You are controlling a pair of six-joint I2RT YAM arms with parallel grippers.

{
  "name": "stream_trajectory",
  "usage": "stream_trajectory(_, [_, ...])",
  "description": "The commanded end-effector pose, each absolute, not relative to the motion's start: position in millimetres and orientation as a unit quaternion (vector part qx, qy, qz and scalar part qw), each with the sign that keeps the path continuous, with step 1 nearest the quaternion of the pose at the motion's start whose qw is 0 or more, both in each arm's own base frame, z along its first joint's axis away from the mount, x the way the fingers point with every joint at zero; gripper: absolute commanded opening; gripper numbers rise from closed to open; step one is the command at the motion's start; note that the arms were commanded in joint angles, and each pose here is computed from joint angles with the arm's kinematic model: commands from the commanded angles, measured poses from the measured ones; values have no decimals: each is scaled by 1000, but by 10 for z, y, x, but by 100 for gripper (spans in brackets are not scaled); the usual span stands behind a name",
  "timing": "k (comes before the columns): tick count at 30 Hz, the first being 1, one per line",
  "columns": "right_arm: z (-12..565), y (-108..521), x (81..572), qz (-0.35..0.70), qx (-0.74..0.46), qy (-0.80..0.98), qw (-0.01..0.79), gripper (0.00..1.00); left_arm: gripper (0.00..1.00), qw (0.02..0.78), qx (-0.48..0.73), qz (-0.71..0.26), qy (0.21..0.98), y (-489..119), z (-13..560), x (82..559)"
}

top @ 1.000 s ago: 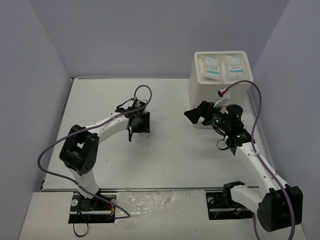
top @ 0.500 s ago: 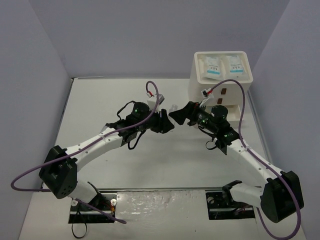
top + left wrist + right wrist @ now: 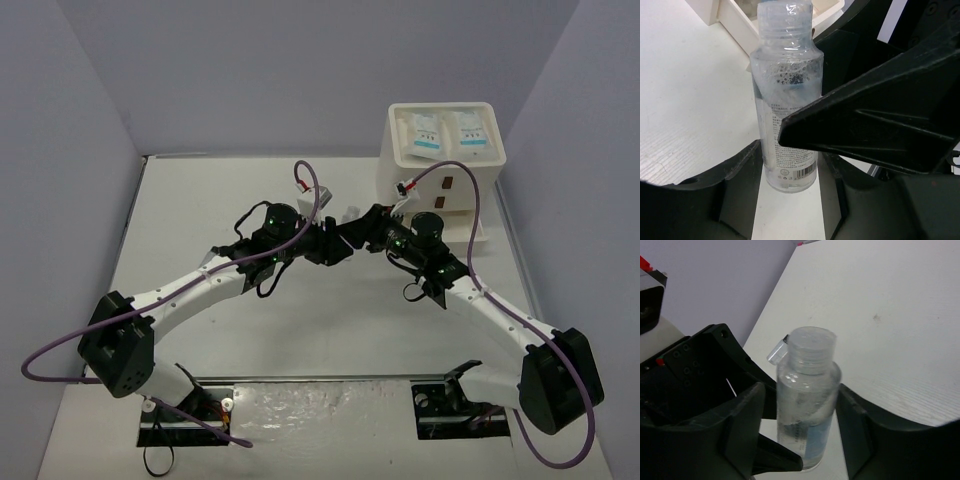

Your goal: Organize the makeup

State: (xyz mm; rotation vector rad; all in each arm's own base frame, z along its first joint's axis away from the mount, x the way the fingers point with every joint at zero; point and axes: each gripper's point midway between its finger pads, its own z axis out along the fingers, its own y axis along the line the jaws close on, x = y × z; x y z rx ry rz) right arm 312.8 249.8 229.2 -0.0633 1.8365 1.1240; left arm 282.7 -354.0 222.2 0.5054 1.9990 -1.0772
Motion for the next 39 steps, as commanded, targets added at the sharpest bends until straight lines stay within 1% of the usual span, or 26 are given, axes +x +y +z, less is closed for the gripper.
stream_trajectory(1, [2541, 2516, 3146, 467, -35, 722, 509, 39, 1, 471, 218, -457, 723, -3648, 2886, 2906])
stream_trajectory(3, [2536, 2472, 3171, 453, -30, 727, 515, 19, 1, 466, 216, -451, 729, -3649, 2827, 2924])
stream_trajectory(4, [2523, 2456, 3181, 448, -27, 730, 516, 14, 2, 464, 216, -450, 731, -3654, 2806, 2923])
stream_trajectory(6, [2497, 2414, 3201, 437, -18, 735, 519, 2, 15, 457, 214, -445, 740, -3646, 2737, 2935])
stream_trajectory(8, [2459, 2365, 3224, 427, -5, 739, 521, 0, 35, 455, 205, -433, 751, -3608, 2682, 2967])
stream_trajectory(10, [2416, 2285, 3265, 413, 15, 743, 527, 0, 50, 455, 190, -410, 767, -3528, 2607, 3013])
stream_trajectory(12, [2387, 2161, 3306, 394, 41, 746, 534, 0, 70, 452, 179, -377, 788, -3408, 2508, 3045])
stream_trajectory(14, [2359, 1947, 3384, 367, 84, 748, 547, 0, 83, 454, 152, -328, 814, -3200, 2401, 3120])
stream_trajectory(15, [2335, 1804, 3440, 349, 115, 749, 552, 0, 86, 453, 141, -306, 825, -3095, 2351, 3151])
stream_trajectory(17, [2245, 1520, 3499, 331, 179, 753, 539, 0, 89, 463, 102, -247, 845, -2778, 2298, 3256])
stream_trajectory(20, [2141, 976, 3633, 287, 267, 744, 541, 0, 91, 467, 42, -177, 865, -2269, 2311, 3314])
stream_trajectory(21, [2140, 971, 3634, 286, 268, 744, 541, 0, 91, 455, 36, -162, 875, -2162, 2234, 3304])
stream_trajectory(22, [2099, 775, 3672, 265, 308, 735, 542, 0, 92, 455, 1, -129, 881, -1877, 2260, 3303])
stream_trajectory(25, [1991, 420, 3775, 235, 375, 722, 533, 0, 93, 431, -44, -67, 899, -1340, 2218, 3208])
stream_trajectory(27, [1848, 221, 3854, 222, 418, 713, 517, 0, 95, 425, -62, -33, 902, -1043, 2247, 3116])
stream_trajectory(29, [1836, 136, 3922, 221, 438, 702, 515, 0, 97, 429, -67, -14, 901, -838, 2291, 3069])
stream_trajectory(32, [1764, 39, 4053, 211, 469, 689, 511, 1, 97, 434, -70, -3, 898, -657, 2310, 2996])
stream_trajectory(34, [1727, -113, 4126, 203, 494, 675, 509, 8, 97, 428, -67, 2, 901, -586, 2254, 2960])
stream_trajectory(37, [1691, -183, 4217, 204, 513, 664, 504, 11, 97, 418, -69, 8, 906, -516, 2194, 2931])
stream_trajectory(39, [1674, -194, 4310, 212, 524, 657, 499, 19, 97, 412, -65, 13, 909, -491, 2148, 2921])
